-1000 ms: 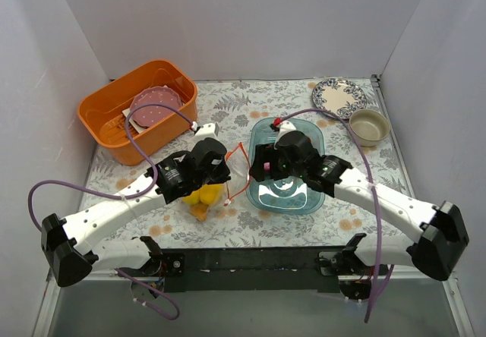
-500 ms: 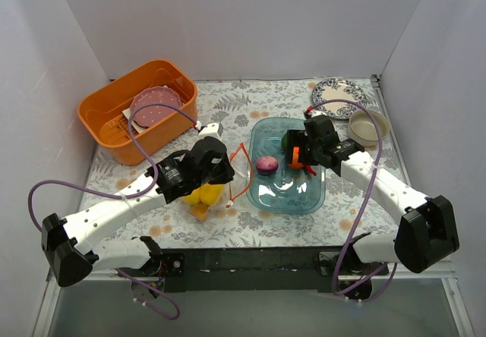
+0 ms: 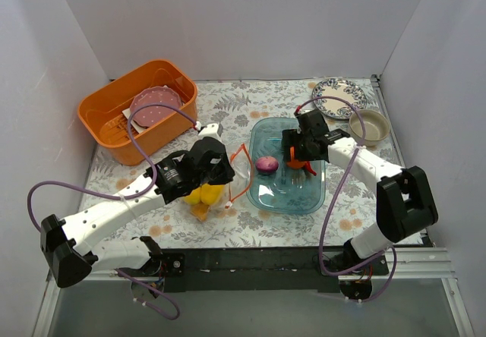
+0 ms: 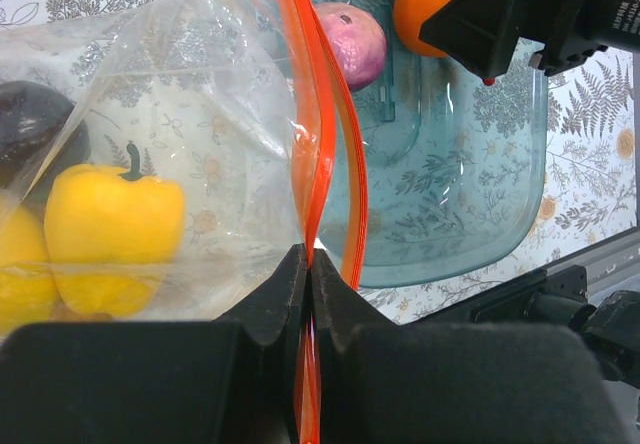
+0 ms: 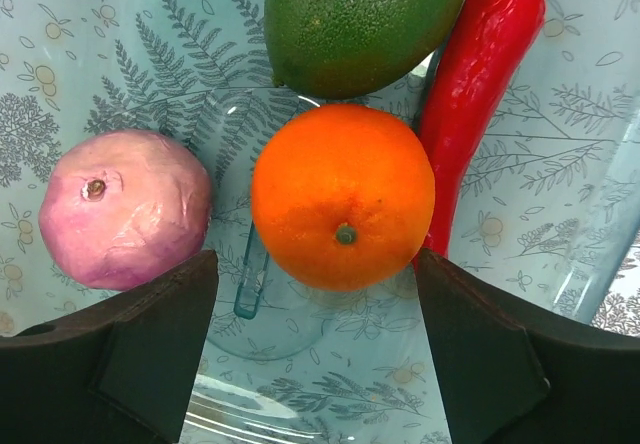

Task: Place the food in the zip-top bag and seal the zipper
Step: Pick up the fake fruit from the bin, then place the fake fruit in the zipper food storage bag, then pick up the fake fruit from the bin.

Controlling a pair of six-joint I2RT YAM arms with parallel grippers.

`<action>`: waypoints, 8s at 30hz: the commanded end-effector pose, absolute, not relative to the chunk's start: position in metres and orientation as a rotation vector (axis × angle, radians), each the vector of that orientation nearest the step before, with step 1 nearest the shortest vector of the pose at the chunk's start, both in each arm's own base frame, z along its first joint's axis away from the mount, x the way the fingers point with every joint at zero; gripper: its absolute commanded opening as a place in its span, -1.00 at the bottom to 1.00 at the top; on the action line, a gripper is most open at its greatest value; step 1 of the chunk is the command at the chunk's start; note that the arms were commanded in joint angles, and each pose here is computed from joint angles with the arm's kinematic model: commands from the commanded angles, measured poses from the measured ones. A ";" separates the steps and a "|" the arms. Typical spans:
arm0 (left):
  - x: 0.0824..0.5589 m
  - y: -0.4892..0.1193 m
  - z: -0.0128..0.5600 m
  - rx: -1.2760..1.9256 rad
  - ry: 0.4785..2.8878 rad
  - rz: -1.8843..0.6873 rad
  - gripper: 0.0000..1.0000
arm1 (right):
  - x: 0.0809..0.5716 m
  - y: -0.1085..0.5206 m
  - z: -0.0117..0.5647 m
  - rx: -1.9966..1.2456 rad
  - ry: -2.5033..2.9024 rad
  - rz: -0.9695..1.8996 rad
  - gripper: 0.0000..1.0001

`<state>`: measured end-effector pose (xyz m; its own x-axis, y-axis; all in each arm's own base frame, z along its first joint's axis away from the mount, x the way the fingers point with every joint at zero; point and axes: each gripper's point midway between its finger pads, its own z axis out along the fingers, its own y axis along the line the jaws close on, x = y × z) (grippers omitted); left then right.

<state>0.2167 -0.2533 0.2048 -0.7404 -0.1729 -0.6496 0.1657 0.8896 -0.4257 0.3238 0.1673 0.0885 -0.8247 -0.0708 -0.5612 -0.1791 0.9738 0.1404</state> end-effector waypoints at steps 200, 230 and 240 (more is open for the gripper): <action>0.214 -0.222 0.221 -0.131 2.268 -0.567 -1.00 | 0.382 0.192 0.113 0.281 2.407 0.252 0.96; 0.212 -0.209 0.222 -0.151 2.241 -0.542 -1.00 | 0.412 0.173 0.069 0.287 2.446 0.001 0.52; 0.212 -0.210 0.223 -0.139 2.244 -0.542 -1.00 | 0.402 0.180 0.075 0.173 2.436 0.094 0.08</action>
<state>0.2107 -0.2157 0.2163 -0.6886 -0.2625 -0.6760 0.0756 0.9011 -0.4269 0.4031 0.1742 0.0571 -0.7784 0.1708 -0.6041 0.1657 0.9841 0.0646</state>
